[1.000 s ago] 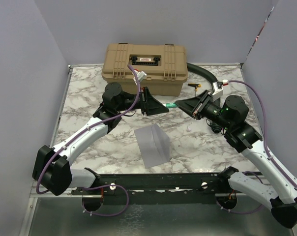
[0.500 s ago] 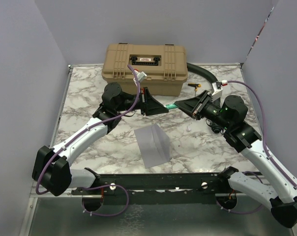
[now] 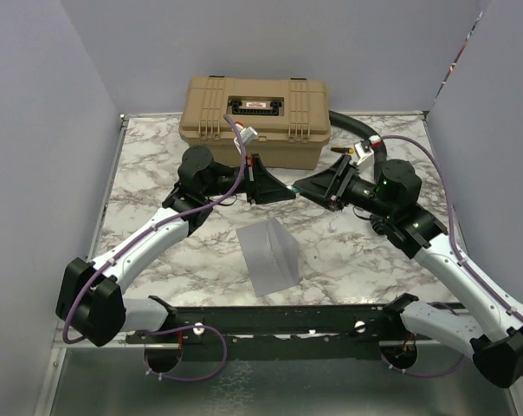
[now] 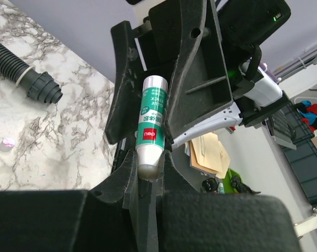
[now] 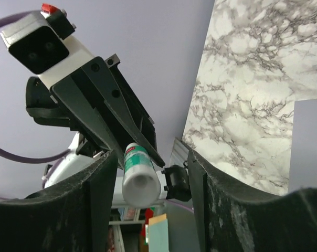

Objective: Place the letter into the envelope and seal it

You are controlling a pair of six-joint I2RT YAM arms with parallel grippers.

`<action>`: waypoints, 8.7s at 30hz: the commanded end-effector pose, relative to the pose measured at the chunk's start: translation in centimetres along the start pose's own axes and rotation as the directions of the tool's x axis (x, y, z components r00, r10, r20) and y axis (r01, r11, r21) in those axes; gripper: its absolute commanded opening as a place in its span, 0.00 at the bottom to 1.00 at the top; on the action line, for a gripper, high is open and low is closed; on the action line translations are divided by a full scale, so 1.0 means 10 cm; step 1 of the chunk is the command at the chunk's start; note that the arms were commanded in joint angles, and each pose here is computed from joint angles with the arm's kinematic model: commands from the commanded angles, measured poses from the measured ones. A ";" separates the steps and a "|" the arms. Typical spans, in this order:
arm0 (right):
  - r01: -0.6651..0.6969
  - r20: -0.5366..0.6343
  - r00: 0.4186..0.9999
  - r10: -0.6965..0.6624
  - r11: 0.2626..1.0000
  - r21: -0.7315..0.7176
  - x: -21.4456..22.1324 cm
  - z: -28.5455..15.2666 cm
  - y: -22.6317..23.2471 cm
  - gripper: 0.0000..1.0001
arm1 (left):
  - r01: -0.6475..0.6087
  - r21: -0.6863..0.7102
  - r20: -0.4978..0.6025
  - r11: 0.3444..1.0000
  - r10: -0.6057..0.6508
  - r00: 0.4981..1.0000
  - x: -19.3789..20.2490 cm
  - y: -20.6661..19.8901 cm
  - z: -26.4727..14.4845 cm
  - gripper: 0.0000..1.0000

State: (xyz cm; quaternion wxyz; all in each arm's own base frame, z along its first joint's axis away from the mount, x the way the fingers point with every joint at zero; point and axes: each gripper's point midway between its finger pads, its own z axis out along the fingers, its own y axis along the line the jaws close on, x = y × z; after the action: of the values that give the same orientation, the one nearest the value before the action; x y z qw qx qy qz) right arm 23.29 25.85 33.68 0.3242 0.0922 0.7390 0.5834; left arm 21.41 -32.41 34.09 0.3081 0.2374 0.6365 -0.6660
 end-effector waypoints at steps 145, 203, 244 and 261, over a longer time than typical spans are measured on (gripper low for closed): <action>0.716 -0.479 0.679 -0.557 0.357 0.600 1.84 0.20 -2.91 0.00 | 0.513 -0.839 0.381 0.184 -0.476 0.793 2.22 2.84 -1.40 0.00; 0.612 -0.466 0.764 -0.446 0.274 0.742 1.62 0.52 -3.06 0.00 | 0.484 -0.869 0.362 0.103 -0.533 0.764 2.56 2.91 -1.62 0.00; 0.665 -0.494 0.718 -0.490 0.276 0.694 1.50 0.77 -2.92 0.00 | 0.527 -0.848 0.414 0.059 -0.546 0.728 2.67 2.93 -1.65 0.00; 0.627 -0.386 0.754 -0.532 0.408 0.663 1.30 0.76 -2.30 0.00 | 0.533 -0.844 0.415 0.066 -0.549 0.726 2.65 2.93 -1.63 0.00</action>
State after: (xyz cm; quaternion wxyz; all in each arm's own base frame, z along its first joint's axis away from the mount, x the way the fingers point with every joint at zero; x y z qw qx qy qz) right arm 23.65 31.47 7.29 0.4010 -0.0638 0.9114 0.0670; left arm 28.68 -24.35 1.53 0.1994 -0.2072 0.8749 -0.3896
